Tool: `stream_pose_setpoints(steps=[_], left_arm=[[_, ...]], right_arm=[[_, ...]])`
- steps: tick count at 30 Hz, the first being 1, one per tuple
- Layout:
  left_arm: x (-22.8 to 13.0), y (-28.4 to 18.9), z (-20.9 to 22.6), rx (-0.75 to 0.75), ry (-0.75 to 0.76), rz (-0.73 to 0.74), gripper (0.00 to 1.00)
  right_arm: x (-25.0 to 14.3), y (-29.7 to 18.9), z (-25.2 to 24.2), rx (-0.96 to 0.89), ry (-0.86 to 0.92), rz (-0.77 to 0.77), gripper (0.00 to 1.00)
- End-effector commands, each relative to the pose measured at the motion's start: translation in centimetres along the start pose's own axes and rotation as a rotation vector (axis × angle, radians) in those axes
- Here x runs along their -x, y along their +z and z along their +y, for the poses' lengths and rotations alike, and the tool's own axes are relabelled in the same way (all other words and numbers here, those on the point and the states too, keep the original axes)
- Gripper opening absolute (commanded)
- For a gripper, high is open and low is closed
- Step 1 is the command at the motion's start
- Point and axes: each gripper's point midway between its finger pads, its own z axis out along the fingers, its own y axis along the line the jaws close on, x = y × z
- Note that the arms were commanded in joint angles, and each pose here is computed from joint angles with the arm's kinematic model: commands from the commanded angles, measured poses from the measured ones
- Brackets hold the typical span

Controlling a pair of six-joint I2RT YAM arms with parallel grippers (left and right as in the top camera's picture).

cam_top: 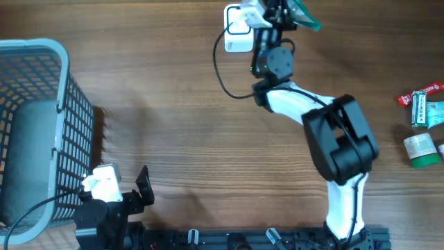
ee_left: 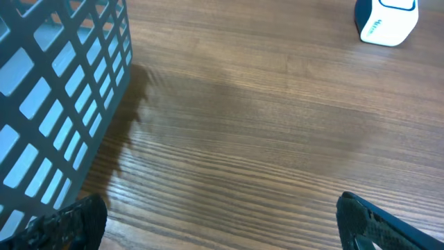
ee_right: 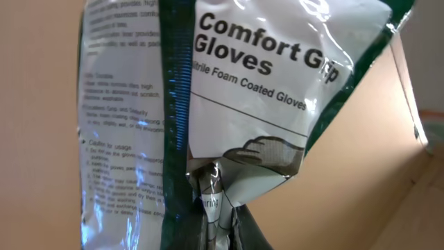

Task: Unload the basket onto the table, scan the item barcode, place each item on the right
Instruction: 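Swing the held gloves pack up to the barcode scanner, then carry the gloves pack to the table's right edge and release it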

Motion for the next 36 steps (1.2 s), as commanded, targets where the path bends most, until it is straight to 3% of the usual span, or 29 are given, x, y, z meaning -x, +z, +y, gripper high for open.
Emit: stream_pose_setpoints(steps=[1, 3, 11, 14, 19, 21, 26, 31, 34, 36], left_arm=[[-0.1, 0.1, -0.1, -0.007, -0.004, -0.003, 1.0], [-0.1, 0.1, -0.1, -0.007, -0.003, -0.003, 1.0], [-0.1, 0.1, -0.1, -0.007, -0.004, -0.003, 1.0], [-0.1, 0.1, -0.1, -0.007, -0.003, -0.003, 1.0], [-0.1, 0.1, -0.1, -0.007, -0.003, -0.003, 1.0], [-0.1, 0.1, -0.1, -0.007, -0.003, -0.003, 1.0], [-0.1, 0.1, -0.1, -0.007, -0.003, -0.003, 1.0], [-0.1, 0.1, -0.1, -0.007, -0.004, -0.003, 1.0], [-0.1, 0.1, -0.1, -0.007, -0.003, -0.003, 1.0], [-0.1, 0.1, -0.1, -0.007, -0.003, -0.003, 1.0]], right_arm=[[3.8, 0.5, 3.8, 0.087, -0.033, -0.07, 0.05], [3.6, 0.4, 7.5, 0.206, -0.079, -0.055, 0.05], [2.0, 0.4, 11.9, 0.154, -0.106, -0.054, 0.05], [2.4, -1.1, 14.1, 0.201, 0.01, -0.04, 0.05], [-1.1, -3.4, 16.8, 0.204, 0.135, 0.171, 0.05], [-1.6, -5.7, 19.7, 0.284, 0.189, 0.257, 0.04], [2.4, -9.8, 22.5, 0.373, 0.262, 0.237, 0.04], [3.0, -7.0, 16.3, 0.174, 0.271, 0.3, 0.04], [3.1, -3.7, 6.6, -0.048, 0.158, 0.419, 0.04], [-1.0, -2.0, -1.5, -0.245, 0.059, 0.639, 0.04]])
